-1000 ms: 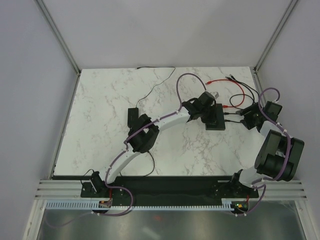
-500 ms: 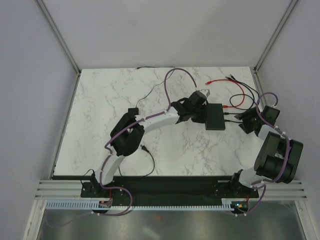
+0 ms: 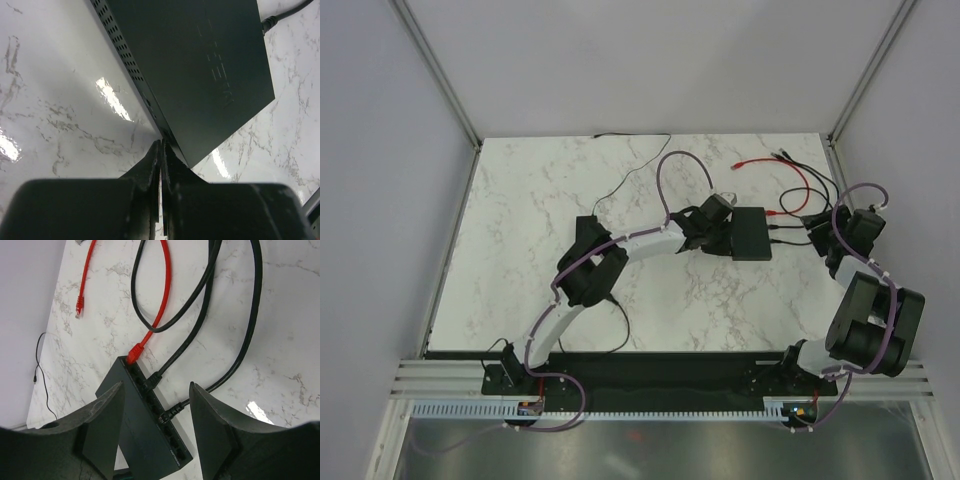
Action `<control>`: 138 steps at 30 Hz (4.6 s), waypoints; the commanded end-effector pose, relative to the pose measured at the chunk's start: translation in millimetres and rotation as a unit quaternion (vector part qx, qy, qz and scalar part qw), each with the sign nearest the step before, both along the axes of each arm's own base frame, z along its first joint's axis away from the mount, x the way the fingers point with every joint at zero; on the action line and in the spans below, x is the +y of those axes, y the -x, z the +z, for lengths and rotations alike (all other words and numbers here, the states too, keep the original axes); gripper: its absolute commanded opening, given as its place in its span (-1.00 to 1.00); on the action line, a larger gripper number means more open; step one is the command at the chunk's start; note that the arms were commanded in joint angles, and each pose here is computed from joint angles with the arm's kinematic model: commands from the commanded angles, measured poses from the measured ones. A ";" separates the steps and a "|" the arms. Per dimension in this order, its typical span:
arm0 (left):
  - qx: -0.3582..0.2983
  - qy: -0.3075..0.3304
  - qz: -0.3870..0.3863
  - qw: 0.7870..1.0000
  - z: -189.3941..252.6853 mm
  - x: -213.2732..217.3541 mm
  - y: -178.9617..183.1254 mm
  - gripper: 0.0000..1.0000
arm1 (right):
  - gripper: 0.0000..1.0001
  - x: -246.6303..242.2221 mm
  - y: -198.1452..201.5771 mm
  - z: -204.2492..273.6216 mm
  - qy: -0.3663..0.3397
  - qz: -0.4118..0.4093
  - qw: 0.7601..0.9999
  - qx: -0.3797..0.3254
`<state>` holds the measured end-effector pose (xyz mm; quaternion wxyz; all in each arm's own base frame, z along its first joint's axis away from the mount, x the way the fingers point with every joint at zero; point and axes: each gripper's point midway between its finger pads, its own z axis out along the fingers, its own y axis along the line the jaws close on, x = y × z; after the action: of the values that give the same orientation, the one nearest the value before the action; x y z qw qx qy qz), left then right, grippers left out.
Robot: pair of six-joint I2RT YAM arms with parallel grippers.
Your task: Pull the plug from the switch port
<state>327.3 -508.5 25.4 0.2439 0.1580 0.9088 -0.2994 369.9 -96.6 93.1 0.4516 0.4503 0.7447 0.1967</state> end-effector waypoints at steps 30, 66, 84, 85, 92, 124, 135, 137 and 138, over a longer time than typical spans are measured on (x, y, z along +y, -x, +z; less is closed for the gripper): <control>-0.147 0.143 -0.090 0.975 107.2 -74.7 -8.8 -0.90 | -0.07 24.8 -6.5 -59.8 -0.098 0.086 0.990 -0.047; -0.056 0.141 -0.103 0.983 16.6 -82.2 -6.5 -0.81 | -0.18 49.4 6.1 -83.4 -0.121 0.094 0.988 -0.017; -0.060 0.139 -0.102 0.983 20.5 -79.1 -6.1 -0.81 | -0.15 48.5 22.2 -88.6 -0.114 0.068 0.991 0.029; -0.060 0.138 -0.101 0.984 19.7 -78.7 -6.4 -0.81 | -0.14 46.2 21.9 -86.4 -0.112 0.060 0.992 0.027; -0.060 0.138 -0.101 0.983 19.4 -78.7 -6.1 -0.81 | -0.14 48.6 20.9 -96.4 -0.133 0.051 0.989 0.029; -0.055 0.136 -0.101 0.984 16.0 -76.6 -4.8 -0.81 | -0.64 53.7 16.1 -108.2 -0.098 0.056 0.992 0.053; 0.011 0.088 -0.043 0.995 -24.0 -50.9 3.4 -0.89 | -1.00 51.8 0.7 -95.9 -0.120 0.029 0.992 -0.003; 0.021 0.082 -0.037 0.996 -30.1 -48.6 6.2 -0.90 | -1.00 50.7 -0.6 -93.5 -0.129 0.016 0.991 -0.019; 0.015 0.071 -0.030 0.997 -31.6 -46.1 4.6 -0.94 | -1.00 50.3 -1.9 -91.9 -0.131 0.013 0.991 -0.027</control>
<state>341.3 -586.1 48.5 0.2918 0.1878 0.8218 -0.4520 376.5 -44.9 17.2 0.4077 0.4675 0.7133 0.3261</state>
